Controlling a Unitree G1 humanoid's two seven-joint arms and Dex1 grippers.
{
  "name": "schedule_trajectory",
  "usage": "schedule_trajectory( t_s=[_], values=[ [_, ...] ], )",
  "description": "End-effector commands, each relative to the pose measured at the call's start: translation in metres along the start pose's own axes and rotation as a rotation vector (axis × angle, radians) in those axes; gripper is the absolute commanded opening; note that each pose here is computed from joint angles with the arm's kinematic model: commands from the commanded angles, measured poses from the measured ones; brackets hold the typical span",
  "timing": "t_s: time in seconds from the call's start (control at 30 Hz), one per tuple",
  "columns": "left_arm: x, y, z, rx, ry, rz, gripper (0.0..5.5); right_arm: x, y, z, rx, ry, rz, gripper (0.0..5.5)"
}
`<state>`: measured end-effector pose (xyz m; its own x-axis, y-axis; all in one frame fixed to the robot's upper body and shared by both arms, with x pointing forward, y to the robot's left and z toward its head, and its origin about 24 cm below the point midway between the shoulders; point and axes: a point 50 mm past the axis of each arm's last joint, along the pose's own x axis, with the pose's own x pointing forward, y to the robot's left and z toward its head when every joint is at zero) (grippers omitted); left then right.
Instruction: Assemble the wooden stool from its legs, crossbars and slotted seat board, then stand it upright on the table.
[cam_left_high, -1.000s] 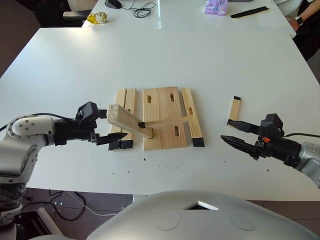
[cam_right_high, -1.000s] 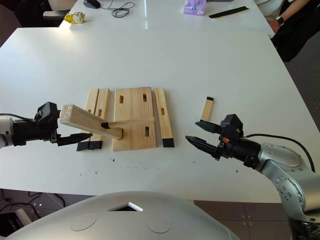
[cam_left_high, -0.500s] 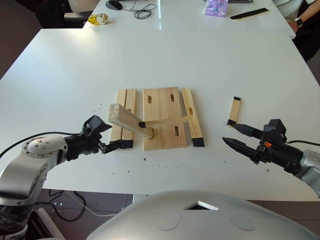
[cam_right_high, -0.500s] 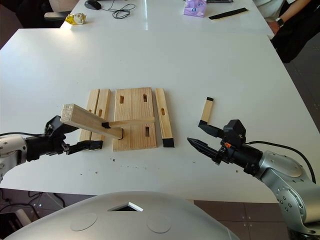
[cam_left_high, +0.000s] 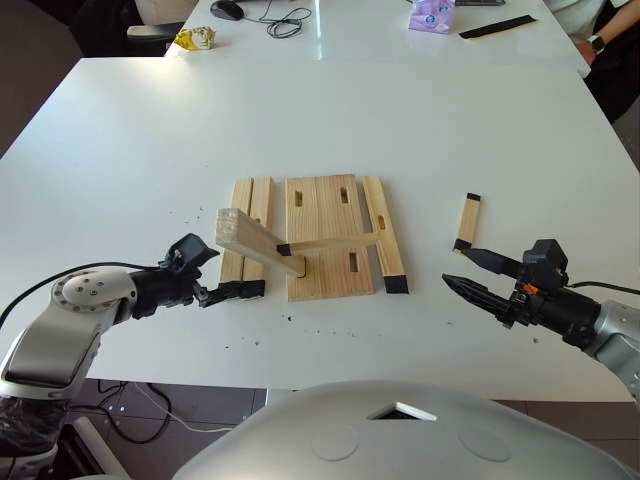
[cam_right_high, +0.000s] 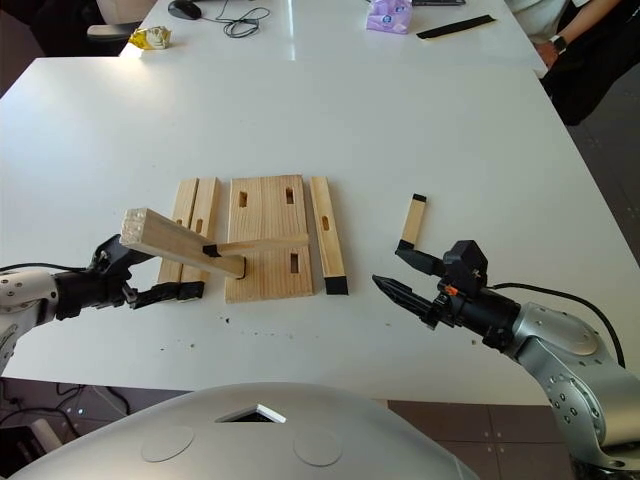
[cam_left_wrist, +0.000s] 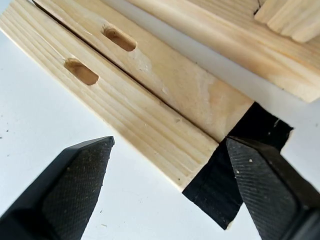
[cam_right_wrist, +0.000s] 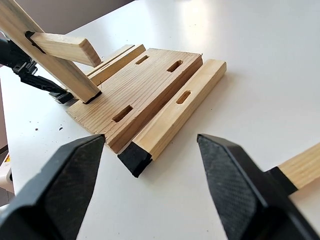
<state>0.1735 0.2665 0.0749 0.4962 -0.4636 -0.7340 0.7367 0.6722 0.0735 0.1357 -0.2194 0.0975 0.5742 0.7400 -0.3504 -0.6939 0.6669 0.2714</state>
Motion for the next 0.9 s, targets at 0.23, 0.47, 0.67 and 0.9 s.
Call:
schedule_trajectory(
  t_s=[0.23,0.47,0.67,0.9],
  values=[
    [-0.002,0.01,-0.005,0.027,0.072,0.019,4.13,0.001,0.002,0.001,-0.016,-0.004,-0.006,3.41],
    [0.004,0.011,-0.007,-0.126,0.068,0.0,4.13,0.005,0.001,0.0,-0.023,-0.005,-0.006,3.41],
    [0.013,0.006,-0.01,-0.251,0.104,0.019,4.13,0.008,0.001,0.0,-0.031,-0.005,-0.002,3.41],
    [0.02,0.003,-0.017,-0.305,0.149,0.111,4.13,0.01,0.002,-0.001,-0.032,-0.005,-0.001,3.41]
  ],
)
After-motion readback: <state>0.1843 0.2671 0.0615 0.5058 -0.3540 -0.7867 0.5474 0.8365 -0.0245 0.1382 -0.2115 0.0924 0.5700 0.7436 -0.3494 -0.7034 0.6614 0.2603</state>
